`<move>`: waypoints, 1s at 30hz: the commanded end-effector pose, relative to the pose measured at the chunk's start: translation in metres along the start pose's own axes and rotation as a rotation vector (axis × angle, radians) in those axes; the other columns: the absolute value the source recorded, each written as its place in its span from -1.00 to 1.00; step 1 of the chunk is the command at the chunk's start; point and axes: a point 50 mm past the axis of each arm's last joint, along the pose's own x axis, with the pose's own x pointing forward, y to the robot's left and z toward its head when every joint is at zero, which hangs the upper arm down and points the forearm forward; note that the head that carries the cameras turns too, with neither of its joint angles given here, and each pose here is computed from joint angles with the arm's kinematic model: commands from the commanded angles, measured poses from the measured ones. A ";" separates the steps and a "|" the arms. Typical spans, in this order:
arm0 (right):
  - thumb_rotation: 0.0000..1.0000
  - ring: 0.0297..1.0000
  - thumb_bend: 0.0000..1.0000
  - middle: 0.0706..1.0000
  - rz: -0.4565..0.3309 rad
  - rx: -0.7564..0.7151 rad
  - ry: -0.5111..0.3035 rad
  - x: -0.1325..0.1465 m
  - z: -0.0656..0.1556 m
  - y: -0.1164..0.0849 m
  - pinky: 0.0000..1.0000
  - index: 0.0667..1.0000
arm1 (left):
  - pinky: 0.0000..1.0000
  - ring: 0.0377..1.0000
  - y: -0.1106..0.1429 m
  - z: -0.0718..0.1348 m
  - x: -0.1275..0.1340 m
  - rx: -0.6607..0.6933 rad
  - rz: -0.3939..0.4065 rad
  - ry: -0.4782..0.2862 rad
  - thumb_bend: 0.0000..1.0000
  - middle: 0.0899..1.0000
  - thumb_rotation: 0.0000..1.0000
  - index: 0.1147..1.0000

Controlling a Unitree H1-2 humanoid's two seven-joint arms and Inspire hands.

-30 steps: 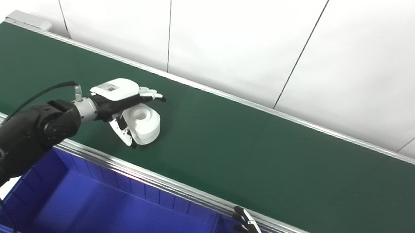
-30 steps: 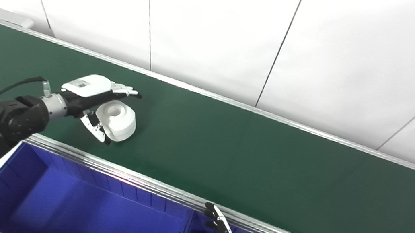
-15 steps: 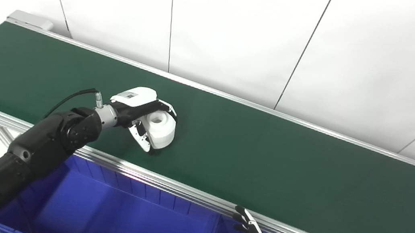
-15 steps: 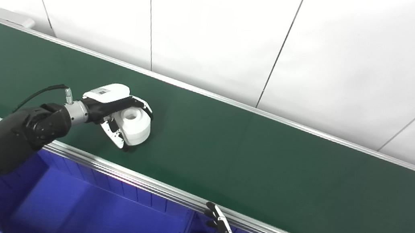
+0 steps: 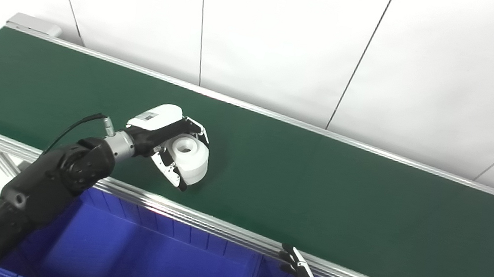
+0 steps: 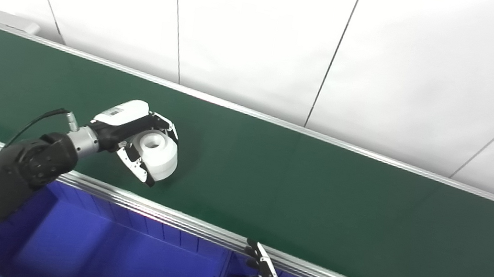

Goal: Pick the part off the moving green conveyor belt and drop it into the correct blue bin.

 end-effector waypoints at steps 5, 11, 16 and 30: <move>-0.21 0.70 0.32 0.79 -0.034 0.018 -0.029 -0.001 0.018 -0.001 0.49 0.89 | -0.16 -0.19 0.011 0.041 -0.033 -0.130 0.093 -0.188 0.00 -0.11 -1.00 -0.09; -0.13 0.70 0.33 0.80 -0.051 0.029 -0.027 0.002 0.024 -0.005 0.51 0.90 | -0.15 -0.20 -0.043 0.074 -0.070 -0.315 -0.014 -0.177 0.00 -0.13 -1.00 -0.06; -0.15 0.68 0.34 0.77 -0.064 0.034 -0.031 0.001 0.025 -0.011 0.49 0.88 | -0.10 -0.18 -0.093 0.092 -0.082 -0.362 -0.143 -0.110 0.00 -0.13 -1.00 -0.08; -0.15 0.67 0.33 0.76 -0.070 0.042 -0.026 -0.009 0.031 -0.021 0.50 0.88 | -0.18 -0.28 -0.132 0.099 -0.083 -0.237 -0.330 0.178 -0.02 -0.17 -1.00 -0.03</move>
